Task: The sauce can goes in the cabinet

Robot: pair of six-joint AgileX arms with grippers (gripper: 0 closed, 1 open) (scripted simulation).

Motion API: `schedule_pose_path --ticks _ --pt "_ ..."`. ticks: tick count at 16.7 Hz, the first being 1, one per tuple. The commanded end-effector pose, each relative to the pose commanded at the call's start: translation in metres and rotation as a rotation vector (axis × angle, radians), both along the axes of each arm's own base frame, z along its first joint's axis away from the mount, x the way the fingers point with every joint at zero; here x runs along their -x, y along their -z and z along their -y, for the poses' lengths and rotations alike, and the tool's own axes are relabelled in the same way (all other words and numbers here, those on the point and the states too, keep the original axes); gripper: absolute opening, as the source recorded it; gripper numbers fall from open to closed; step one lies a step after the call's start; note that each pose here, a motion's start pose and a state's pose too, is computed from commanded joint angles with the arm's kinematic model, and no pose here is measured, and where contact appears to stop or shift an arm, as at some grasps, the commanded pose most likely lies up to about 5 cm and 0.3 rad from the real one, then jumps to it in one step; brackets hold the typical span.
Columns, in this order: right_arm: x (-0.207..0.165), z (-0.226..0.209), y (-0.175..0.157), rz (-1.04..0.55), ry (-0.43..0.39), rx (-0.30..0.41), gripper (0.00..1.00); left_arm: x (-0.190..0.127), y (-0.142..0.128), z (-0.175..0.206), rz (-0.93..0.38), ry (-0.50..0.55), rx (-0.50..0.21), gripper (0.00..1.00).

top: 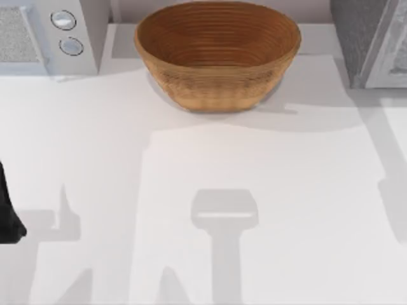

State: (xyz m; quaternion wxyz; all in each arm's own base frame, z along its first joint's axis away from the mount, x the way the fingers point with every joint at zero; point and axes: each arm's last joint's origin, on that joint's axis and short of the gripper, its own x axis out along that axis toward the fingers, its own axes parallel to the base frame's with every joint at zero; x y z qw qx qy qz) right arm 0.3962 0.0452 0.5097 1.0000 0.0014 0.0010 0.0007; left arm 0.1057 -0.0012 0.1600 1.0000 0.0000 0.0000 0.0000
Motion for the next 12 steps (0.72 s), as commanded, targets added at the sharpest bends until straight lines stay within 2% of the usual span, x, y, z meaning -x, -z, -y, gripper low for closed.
schedule_pose_path --ticks 6,12 --pt "0.0 0.0 0.0 0.0 0.0 0.0 0.98 0.0 0.0 0.0 0.0 0.0 0.0 1.0" --pt "0.0 0.0 0.0 0.0 0.0 0.0 1.0 0.0 0.0 0.0 0.0 0.0 0.0 1.0"
